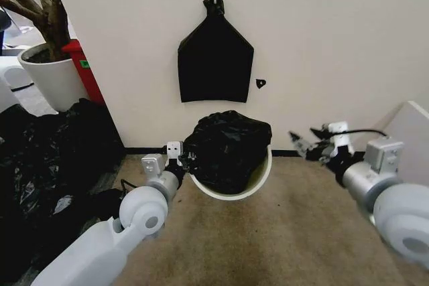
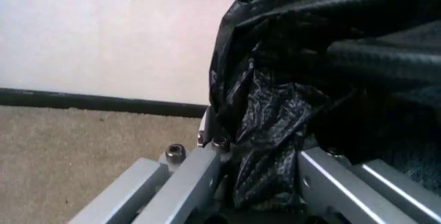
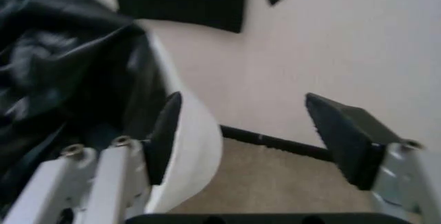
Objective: Place the garbage bag over the trash bin.
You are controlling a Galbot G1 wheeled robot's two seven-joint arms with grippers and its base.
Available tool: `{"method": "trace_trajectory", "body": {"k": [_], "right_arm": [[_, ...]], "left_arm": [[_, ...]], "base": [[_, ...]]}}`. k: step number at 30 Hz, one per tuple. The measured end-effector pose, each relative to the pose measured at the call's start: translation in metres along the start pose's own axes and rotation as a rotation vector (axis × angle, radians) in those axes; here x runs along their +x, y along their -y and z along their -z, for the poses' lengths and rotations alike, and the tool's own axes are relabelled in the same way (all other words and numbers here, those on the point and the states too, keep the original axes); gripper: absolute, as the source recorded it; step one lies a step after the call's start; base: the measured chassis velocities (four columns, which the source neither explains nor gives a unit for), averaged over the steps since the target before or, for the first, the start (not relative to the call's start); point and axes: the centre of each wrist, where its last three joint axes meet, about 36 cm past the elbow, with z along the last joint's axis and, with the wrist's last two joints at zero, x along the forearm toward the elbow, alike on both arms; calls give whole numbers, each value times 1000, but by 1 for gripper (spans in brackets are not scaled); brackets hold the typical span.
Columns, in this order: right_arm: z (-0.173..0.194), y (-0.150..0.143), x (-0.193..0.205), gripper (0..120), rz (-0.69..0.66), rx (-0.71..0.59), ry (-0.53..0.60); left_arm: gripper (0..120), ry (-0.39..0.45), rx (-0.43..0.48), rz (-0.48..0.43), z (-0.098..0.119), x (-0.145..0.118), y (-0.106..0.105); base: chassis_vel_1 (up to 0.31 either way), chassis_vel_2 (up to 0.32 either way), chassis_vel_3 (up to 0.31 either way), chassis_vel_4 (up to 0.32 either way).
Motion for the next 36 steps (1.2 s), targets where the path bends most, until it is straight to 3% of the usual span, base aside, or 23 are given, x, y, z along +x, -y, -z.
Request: {"method": "trace_trajectory", "body": {"k": [7,13,15,18,27,34,36], "right_arm": [[-3,-4,-1,91,59,14,5],[-5,-5,-5,97,81,2,6],[-6,-4,-8,94,78,8,8],[-8,0,-15,73,80,45,28],[-14,1,-19,45,87,81,42],[-12,1,-17,15,65,81,91],[-11,1,-16,13,66,82,92]], "left_arm": [[1,1,4,-2,2,0,-1],[1,2,0,-20,3,1,2],[1,2,-2,-26,2,2,2],[1,5,-25,-54,1,2,6],[1,19,-51,-76,2,2,9],[1,22,-94,-86,-7,0,9],[1,22,-94,-87,-7,0,9]], "base": [[0,0,0,0],[0,0,0,0],[0,0,0,0],[0,0,0,0],[0,0,0,0],[0,0,0,0],[0,0,0,0]]}}
